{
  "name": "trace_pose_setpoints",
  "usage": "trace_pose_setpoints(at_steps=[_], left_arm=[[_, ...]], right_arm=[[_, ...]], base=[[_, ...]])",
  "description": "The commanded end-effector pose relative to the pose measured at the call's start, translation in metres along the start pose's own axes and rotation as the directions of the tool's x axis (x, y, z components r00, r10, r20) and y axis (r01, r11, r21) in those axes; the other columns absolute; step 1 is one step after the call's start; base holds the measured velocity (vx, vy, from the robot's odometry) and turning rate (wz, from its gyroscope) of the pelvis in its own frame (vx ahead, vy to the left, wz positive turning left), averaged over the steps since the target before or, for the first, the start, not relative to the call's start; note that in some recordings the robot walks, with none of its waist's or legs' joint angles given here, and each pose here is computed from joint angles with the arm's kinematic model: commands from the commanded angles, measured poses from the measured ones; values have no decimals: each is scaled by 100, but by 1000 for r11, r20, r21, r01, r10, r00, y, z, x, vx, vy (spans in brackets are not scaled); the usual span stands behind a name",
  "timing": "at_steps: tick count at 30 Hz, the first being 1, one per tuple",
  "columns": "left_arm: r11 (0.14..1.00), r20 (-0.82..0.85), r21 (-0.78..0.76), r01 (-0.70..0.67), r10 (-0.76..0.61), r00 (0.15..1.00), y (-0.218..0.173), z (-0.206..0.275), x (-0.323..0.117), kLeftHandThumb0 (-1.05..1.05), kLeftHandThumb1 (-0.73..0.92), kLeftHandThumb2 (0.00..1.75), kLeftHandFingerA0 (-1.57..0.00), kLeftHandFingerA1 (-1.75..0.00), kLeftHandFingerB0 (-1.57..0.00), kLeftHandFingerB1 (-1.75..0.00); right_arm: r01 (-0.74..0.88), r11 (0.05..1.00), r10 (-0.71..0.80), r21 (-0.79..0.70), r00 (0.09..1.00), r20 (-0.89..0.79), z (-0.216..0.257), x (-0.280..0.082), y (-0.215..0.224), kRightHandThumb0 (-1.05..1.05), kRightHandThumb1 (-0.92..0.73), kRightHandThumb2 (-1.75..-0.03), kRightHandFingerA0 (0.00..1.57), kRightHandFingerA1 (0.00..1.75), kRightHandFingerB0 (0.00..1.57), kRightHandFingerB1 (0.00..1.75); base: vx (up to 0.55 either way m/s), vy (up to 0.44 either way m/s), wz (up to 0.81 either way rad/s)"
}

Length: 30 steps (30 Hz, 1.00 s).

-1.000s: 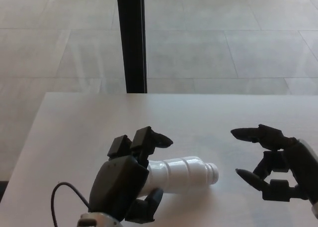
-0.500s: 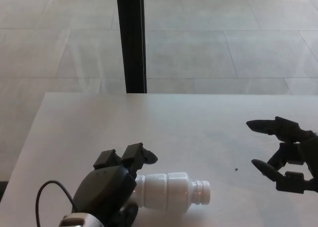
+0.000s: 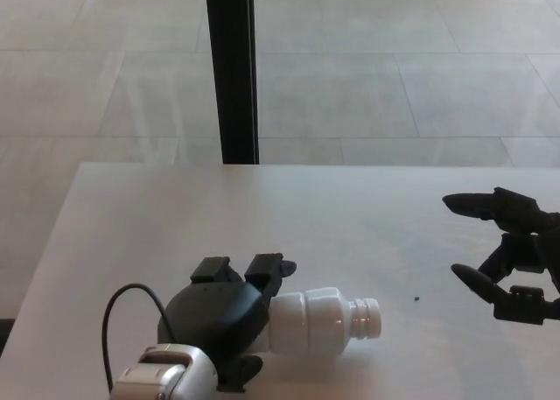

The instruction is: The robot uses its left hand to to lift the bottle kept on the middle of the desk and tilts it towards its right hand. It then uses its right hand to rotate its cap to open it and places the bottle and cap back on the desk

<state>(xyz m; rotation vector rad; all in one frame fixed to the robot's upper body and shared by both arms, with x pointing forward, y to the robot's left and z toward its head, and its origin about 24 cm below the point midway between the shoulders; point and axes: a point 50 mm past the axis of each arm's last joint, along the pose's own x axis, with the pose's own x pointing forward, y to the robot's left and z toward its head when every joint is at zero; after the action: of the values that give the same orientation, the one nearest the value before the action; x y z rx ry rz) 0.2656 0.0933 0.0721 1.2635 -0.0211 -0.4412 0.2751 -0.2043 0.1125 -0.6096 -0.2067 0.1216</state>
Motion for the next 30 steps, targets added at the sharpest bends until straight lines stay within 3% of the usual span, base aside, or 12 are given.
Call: trace_pose_setpoints(at_steps=[1, 4, 7, 8, 15, 19, 22, 24, 27, 28, 29, 30], left_arm=[[935, -274, 202, 290, -231, 934, 13, 18, 26, -8, 62, 59, -78, -98, -51, -57], [902, -296, 233, 363, -289, 910, 12, 25, 32, -10, 61, 57, -74, -79, -50, -53], [859, -324, 273, 433, -342, 882, 7, 31, 37, -13, 62, 57, -72, -74, -49, -51], [855, -331, 255, 451, -361, 872, 6, 33, 40, -13, 61, 57, -74, -81, -52, -52], [852, -337, 218, 475, -391, 856, 5, 40, 41, -15, 64, 57, -69, -78, -48, -52], [863, -334, 202, 463, -384, 861, -4, 44, 40, -12, 62, 57, -76, -97, -53, -56], [867, -329, 221, 447, -365, 871, -7, 43, 40, -12, 63, 58, -76, -93, -52, -56], [874, -356, 226, 431, -338, 871, -6, 42, 44, -34, 72, 61, -73, -70, -55, -56], [876, -365, 281, 393, -281, 888, -5, 40, 47, -37, 65, 59, -84, -73, -60, -57], [869, -367, 322, 376, -252, 895, -5, 41, 48, -43, 49, 88, -84, -82, -58, -67], [876, -365, 333, 349, -222, 904, -5, 41, 48, -34, 62, 58, -88, -76, -56, -55], [880, -366, 333, 340, -212, 906, -4, 41, 48, -34, 62, 58, -88, -76, -56, -55]], right_arm=[[39, 999, -38, -30, 999, 30, 11, 10, -20, -31, -61, -58, 85, 110, 49, 38], [47, 998, -46, -31, 998, 34, 12, 10, -21, -30, -61, -59, 85, 111, 50, 38], [61, 998, -60, -10, 997, 43, 13, 9, -25, -27, -62, -58, 84, 110, 50, 39], [71, 997, -70, -24, 997, 39, 12, 8, -28, -27, -63, -59, 83, 111, 50, 39], [102, 995, -102, -10, 994, 30, 9, 6, -35, -22, -63, -59, 80, 120, 51, 40], [116, 993, -115, -10, 993, 40, 9, 3, -37, -22, -63, -59, 80, 121, 53, 40], [139, 990, -139, -19, 989, 44, 10, 2, -40, -21, -61, -58, 82, 118, 55, 41], [166, 986, -165, -17, 985, 48, 10, 1, -45, -20, -62, -58, 81, 118, 55, 41], [184, 983, -184, -12, 982, 50, 10, 1, -48, -20, -62, -58, 82, 114, 56, 42], [192, 981, -191, -8, 980, 48, 10, 0, -49, -20, -62, -58, 83, 112, 56, 42], [198, 980, -197, -4, 979, 51, 10, 0, -50, -20, -62, -59, 84, 117, 56, 42], [200, 980, -200, -2, 978, 52, 10, 0, -50, -20, -62, -59, 84, 117, 56, 42]], base=[[0, 0, 0], [0, 0, 0], [0, 0, 0], [0, 0, 0], [0, 0, 0], [0, 0, 0], [0, 0, 0], [0, 0, 0], [0, 0, 0], [0, 0, 0], [0, 0, 0], [0, 0, 0]])
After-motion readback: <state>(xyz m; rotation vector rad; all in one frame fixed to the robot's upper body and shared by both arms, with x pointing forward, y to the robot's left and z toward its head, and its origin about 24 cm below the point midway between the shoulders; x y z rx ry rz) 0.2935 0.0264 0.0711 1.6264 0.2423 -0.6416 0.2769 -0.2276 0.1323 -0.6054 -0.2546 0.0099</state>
